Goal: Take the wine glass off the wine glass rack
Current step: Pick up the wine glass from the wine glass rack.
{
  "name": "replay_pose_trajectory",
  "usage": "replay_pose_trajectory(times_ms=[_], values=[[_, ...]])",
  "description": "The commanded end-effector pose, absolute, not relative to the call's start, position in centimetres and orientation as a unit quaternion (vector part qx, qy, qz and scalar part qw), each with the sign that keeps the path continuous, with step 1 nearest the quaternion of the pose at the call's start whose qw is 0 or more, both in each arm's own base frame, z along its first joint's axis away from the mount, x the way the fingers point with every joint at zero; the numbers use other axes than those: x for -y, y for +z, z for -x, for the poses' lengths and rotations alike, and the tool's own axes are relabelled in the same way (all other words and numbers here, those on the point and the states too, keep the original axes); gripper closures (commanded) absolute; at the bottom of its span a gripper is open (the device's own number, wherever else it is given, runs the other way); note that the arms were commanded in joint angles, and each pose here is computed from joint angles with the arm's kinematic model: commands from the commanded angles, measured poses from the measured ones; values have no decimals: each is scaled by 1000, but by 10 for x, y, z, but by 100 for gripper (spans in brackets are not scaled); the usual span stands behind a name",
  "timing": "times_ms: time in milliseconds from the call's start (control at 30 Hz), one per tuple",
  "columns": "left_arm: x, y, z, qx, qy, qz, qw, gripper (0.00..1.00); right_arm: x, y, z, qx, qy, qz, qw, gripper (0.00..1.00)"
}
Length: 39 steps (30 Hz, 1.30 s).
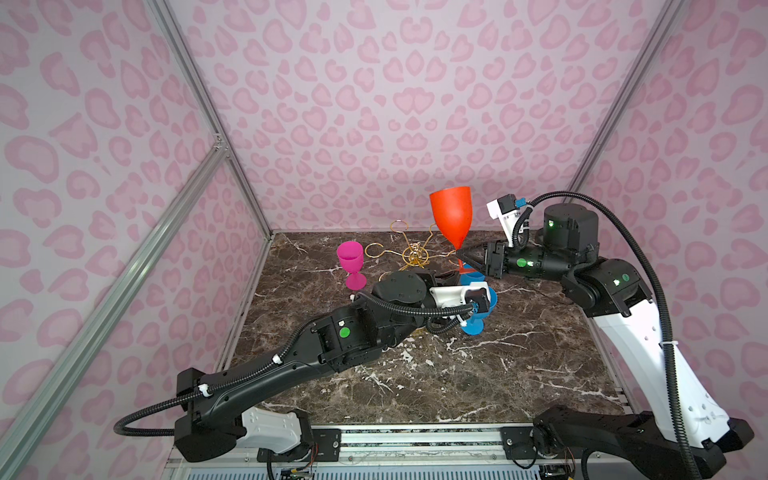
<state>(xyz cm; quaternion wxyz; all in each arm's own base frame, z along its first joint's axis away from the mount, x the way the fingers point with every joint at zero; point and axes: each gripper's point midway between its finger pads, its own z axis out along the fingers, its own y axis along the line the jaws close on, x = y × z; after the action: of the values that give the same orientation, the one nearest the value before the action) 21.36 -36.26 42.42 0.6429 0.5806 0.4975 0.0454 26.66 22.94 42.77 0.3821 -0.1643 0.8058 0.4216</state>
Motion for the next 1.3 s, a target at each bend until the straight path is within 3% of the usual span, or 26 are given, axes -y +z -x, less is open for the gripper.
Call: replay_pose_trajectory(times_ms=[0,900,1133,1267], values=[[365,442,-214,-486,45,-564,665,96,-232,430,-267,-800,430,164,386,69],[371,436,-209,-475,57,-580,659,96,-232,425,-268,-799,433,154,387,100],[369,434,-211,-485,55,-572,659,58,-230,423,-269,-802,429,152,388,100],[362,435,-213,-507,46,-551,662,49,-229,423,-269,-802,425,154,391,100]])
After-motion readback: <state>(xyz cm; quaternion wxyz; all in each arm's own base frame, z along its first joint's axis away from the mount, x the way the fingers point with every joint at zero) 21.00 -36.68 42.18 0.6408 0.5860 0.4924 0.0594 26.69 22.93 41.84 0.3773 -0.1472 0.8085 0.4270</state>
